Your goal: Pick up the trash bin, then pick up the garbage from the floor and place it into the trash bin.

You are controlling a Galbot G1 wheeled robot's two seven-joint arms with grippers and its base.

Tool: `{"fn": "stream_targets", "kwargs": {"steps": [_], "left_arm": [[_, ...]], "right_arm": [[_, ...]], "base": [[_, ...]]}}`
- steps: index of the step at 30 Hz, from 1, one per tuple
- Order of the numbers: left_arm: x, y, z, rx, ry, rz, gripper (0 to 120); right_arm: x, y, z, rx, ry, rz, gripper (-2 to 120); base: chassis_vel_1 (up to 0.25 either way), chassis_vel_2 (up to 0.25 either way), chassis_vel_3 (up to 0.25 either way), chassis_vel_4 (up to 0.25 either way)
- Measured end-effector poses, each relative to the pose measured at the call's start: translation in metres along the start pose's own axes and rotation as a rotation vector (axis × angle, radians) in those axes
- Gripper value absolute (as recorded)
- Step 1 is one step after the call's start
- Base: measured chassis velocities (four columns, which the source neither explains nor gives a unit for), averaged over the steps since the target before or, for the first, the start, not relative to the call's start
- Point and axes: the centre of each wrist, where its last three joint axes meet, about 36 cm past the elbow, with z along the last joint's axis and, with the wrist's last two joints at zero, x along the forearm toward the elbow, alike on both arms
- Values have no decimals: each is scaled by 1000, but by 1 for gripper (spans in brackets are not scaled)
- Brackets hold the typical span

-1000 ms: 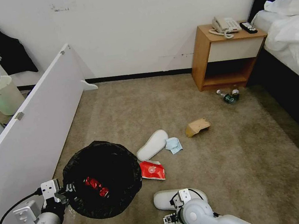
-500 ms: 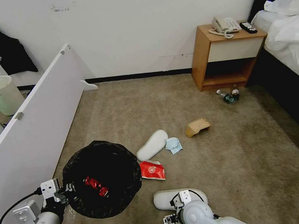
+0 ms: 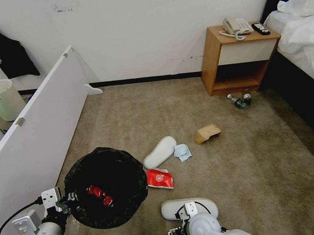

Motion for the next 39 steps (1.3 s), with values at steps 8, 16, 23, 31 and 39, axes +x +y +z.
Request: {"fn": "stream_targets", "kwargs": {"steps": [8,16,23,31,39], "left_arm": [[0,-1,1,3,1,-1,0],[1,-1,1,5,-2,-2,0],[1,-3,2,6,-2,-2,0],[1,-4,1,2,-4,3,0],[-1,-9,3,-4,4,16,0]], "right_arm": [[-2,-2,2,-1,-3,14,54],[-3,-2,2,-3,-4,16,22],[-4,-2,3,-5,-4,15,1],[-2,-3,1,-12,-15,16,0],[10,-10,-9,-34,-60,20,0]], "base": [[0,0,0,0],[0,0,0,0],[0,0,0,0],[0,0,0,0],[0,0,0,0]]}}
